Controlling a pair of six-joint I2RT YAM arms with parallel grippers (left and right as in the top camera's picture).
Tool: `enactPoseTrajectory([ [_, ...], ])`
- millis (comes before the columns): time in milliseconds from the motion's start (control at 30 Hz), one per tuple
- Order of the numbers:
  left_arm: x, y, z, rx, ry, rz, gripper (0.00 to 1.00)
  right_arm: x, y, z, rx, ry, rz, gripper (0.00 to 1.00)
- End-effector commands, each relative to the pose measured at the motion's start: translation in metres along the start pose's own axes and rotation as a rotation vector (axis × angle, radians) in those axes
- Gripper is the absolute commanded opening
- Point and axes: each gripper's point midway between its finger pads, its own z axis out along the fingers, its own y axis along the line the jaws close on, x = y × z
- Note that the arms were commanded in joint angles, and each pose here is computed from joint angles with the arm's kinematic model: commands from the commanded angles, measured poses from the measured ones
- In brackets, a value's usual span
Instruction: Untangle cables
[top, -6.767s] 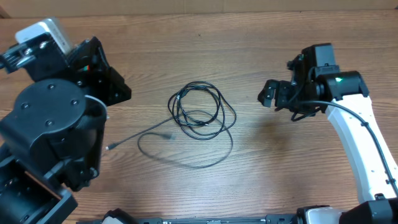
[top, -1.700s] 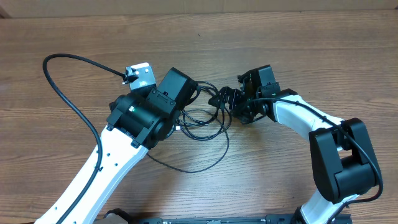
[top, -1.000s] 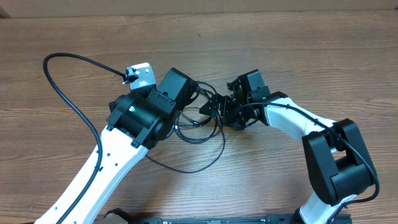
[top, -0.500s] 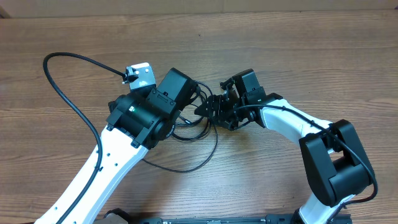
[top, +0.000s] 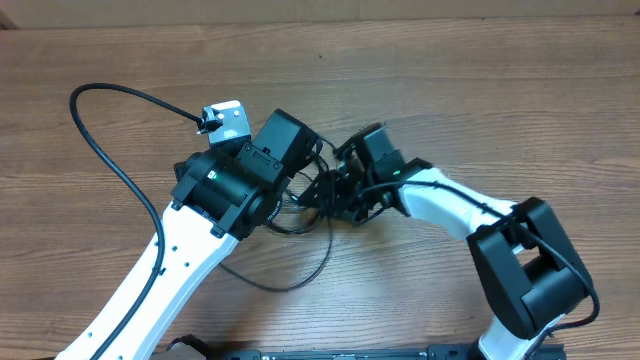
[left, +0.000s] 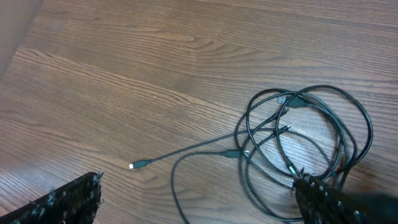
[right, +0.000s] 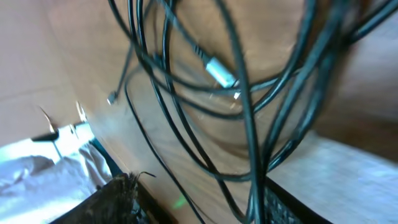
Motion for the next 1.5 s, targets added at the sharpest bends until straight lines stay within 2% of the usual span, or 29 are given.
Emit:
enactPoseTrajectory([
  [0,-0.002,0.008,0.000,-0.030,-0.016,0.021,1.00,0.013,-0.002,0.010,0.027,0.028,-0.011,0.61],
  [167,-0.006,0.010,0.000,-0.044,-0.035,0.018,1.00,0.024,-0.031,0.006,0.160,0.047,0.071,0.61],
  [267,-0.005,0.010,0.000,-0.043,-0.034,0.018,1.00,0.035,-0.043,0.003,0.206,0.085,0.093,0.56],
  [400,-0.007,0.008,0.000,-0.036,-0.037,0.012,1.00,0.043,-0.048,0.000,0.230,0.115,0.087,0.40],
  [500,-0.008,0.007,0.000,-0.030,-0.042,0.006,1.00,0.041,-0.047,0.001,0.224,0.111,0.080,0.34],
  [700,-0.013,0.003,0.000,-0.016,-0.061,-0.014,1.00,0.040,-0.042,0.002,0.199,0.112,0.071,0.35],
  [767,-0.015,-0.001,0.000,0.002,-0.068,-0.006,1.00,0.040,-0.041,0.002,0.192,0.115,0.069,0.32],
  [933,-0.021,-0.004,0.000,0.009,-0.093,-0.001,1.00,0.037,-0.037,0.006,0.190,0.094,0.038,0.08],
  [1000,-0.025,-0.005,0.000,0.010,-0.109,0.016,1.00,0.036,-0.035,0.008,0.186,0.089,0.034,0.05],
  [1467,-0.028,-0.001,0.001,-0.010,-0.116,0.061,0.99,0.020,-0.038,0.008,0.213,0.009,0.032,0.04],
])
